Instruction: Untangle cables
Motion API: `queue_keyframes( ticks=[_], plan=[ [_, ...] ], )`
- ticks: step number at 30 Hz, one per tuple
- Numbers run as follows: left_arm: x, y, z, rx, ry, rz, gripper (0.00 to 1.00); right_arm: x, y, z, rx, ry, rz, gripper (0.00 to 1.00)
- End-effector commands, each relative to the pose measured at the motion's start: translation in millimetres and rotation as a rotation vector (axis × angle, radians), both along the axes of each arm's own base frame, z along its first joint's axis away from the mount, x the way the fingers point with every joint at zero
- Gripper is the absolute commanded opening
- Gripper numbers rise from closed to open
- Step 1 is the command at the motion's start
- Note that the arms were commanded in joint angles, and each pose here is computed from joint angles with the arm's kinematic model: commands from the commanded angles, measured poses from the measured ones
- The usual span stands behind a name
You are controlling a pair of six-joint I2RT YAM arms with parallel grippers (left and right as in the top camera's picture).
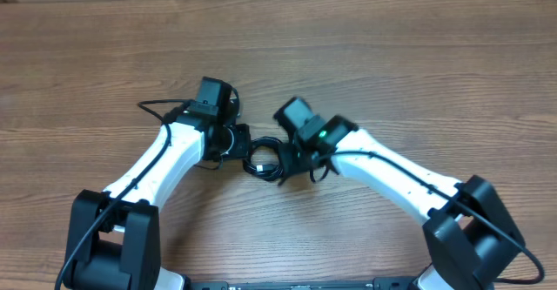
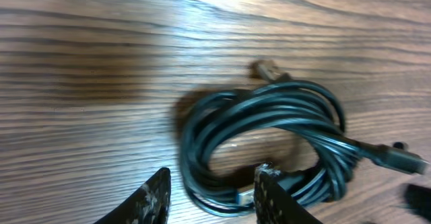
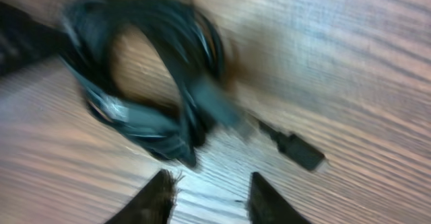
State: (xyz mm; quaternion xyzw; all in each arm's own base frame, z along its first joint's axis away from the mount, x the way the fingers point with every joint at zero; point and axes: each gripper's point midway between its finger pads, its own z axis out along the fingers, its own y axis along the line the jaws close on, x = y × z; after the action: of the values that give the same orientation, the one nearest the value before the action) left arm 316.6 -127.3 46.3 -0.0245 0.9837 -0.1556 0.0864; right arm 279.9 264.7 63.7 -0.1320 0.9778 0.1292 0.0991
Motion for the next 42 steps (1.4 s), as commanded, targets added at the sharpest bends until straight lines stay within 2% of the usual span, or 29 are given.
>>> queue_keyframes(
  ticks=[1, 5, 8, 10, 27, 32, 35, 39, 42],
  plan=[
    [0.1, 11.5, -4.1, 0.029, -0.003, -0.009, 0.40, 6.3, 1.4, 8.6, 0.106, 0.101, -0.153, 0.40],
    [0.1, 13.4, -4.2, 0.039, -0.017, -0.058, 0.41, 2.6, -10.4, -2.6, 0.119, 0.186, -0.294, 0.42],
    [-0.4, 12.4, -4.1, 0.047, -0.038, -0.136, 0.60, -3.4, -7.0, -8.7, 0.144, 0.229, -0.313, 0.43],
    [-1.2, 12.6, -4.3, 0.056, -0.049, -0.182, 0.68, -4.4, -4.6, -13.6, 0.143, 0.231, -0.309, 0.43],
    [-4.0, 13.4, -3.5, 0.024, -0.032, -0.178, 0.69, 0.4, 14.3, -35.0, 0.260, 0.229, -0.441, 0.45],
    [-2.7, 16.1, 0.8, -0.073, -0.018, -0.145, 0.68, 9.1, 21.7, -39.3, 0.340, 0.199, -0.488, 0.46],
    [-3.0, 16.8, -2.1, -0.101, -0.004, -0.143, 0.73, 14.9, 26.5, -37.3, 0.380, 0.173, -0.485, 0.45],
    [-6.1, 11.5, -17.2, -0.140, 0.048, -0.145, 0.76, 18.0, 34.6, -31.5, 0.419, 0.162, -0.465, 0.24],
    [-10.6, -8.0, -22.3, -0.266, 0.079, -0.193, 0.76, 20.1, 39.3, -27.4, 0.447, 0.159, -0.452, 0.20]
  ],
)
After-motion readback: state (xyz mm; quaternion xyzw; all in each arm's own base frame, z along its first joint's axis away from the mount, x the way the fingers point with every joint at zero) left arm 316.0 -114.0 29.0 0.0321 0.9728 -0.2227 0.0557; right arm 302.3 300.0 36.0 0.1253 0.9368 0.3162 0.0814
